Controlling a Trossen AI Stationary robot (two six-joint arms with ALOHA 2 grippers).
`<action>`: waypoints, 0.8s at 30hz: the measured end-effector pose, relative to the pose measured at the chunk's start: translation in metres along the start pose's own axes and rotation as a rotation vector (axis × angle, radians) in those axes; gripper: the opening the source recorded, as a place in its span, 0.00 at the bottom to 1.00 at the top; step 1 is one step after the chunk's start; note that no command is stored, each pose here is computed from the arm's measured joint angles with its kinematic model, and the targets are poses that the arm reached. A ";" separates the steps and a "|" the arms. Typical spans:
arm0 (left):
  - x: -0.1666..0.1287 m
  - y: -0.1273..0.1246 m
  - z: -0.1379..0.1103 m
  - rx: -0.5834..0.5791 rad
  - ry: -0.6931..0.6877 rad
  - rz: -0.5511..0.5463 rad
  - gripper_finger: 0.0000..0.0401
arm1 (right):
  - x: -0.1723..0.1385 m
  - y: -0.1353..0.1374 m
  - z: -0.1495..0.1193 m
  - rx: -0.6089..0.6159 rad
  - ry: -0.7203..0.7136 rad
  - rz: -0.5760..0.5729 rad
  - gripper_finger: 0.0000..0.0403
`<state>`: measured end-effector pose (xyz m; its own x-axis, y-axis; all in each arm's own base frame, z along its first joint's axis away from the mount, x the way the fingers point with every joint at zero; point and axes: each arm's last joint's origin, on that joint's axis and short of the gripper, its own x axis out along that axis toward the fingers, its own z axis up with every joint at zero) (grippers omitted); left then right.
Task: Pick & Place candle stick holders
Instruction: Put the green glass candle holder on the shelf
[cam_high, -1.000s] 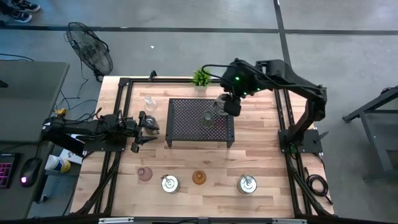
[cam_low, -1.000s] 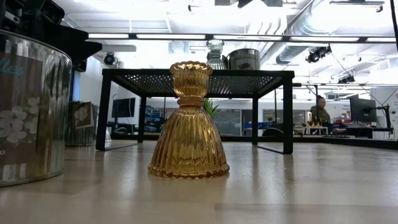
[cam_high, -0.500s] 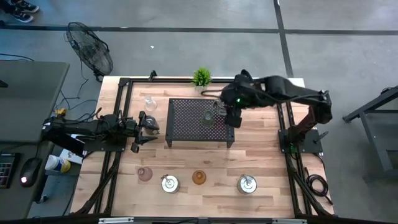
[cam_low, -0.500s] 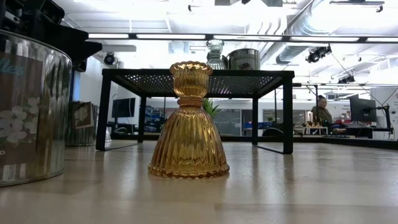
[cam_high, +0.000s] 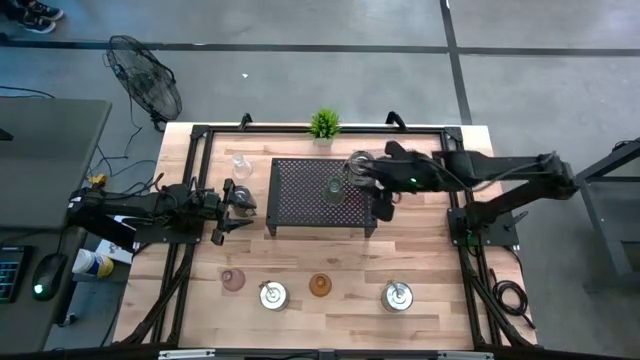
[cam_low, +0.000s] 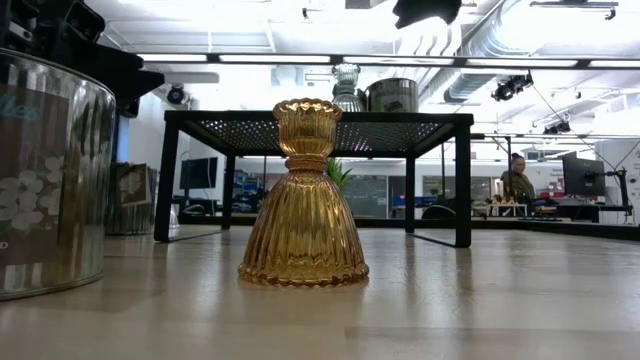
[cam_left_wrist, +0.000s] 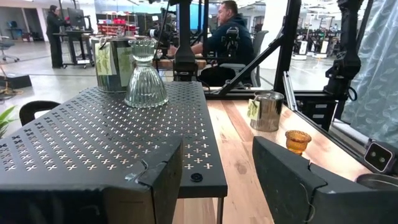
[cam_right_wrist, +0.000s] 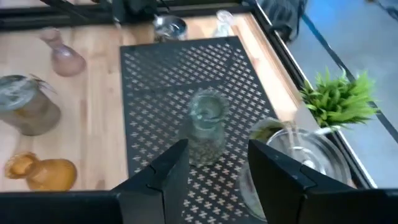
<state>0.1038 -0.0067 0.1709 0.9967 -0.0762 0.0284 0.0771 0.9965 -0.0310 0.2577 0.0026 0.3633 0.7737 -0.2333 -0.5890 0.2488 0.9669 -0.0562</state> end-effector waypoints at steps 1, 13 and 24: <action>0.000 0.000 0.000 -0.001 0.000 -0.002 0.47 | -0.002 0.000 -0.007 -0.002 -0.025 0.010 0.39; 0.000 0.005 0.000 -0.099 -0.009 0.167 0.47 | -0.008 -0.008 -0.088 -0.032 -0.304 -0.072 0.38; 0.008 0.005 0.026 0.005 -0.023 0.210 0.47 | -0.010 -0.016 -0.131 -0.031 -0.373 -0.086 0.38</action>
<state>0.1118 -0.0010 0.1971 0.9899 0.1341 0.0451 -0.1327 0.9906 -0.0333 0.1700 0.0031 0.2647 0.9110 -0.3299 -0.2475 0.3090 0.9434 -0.1203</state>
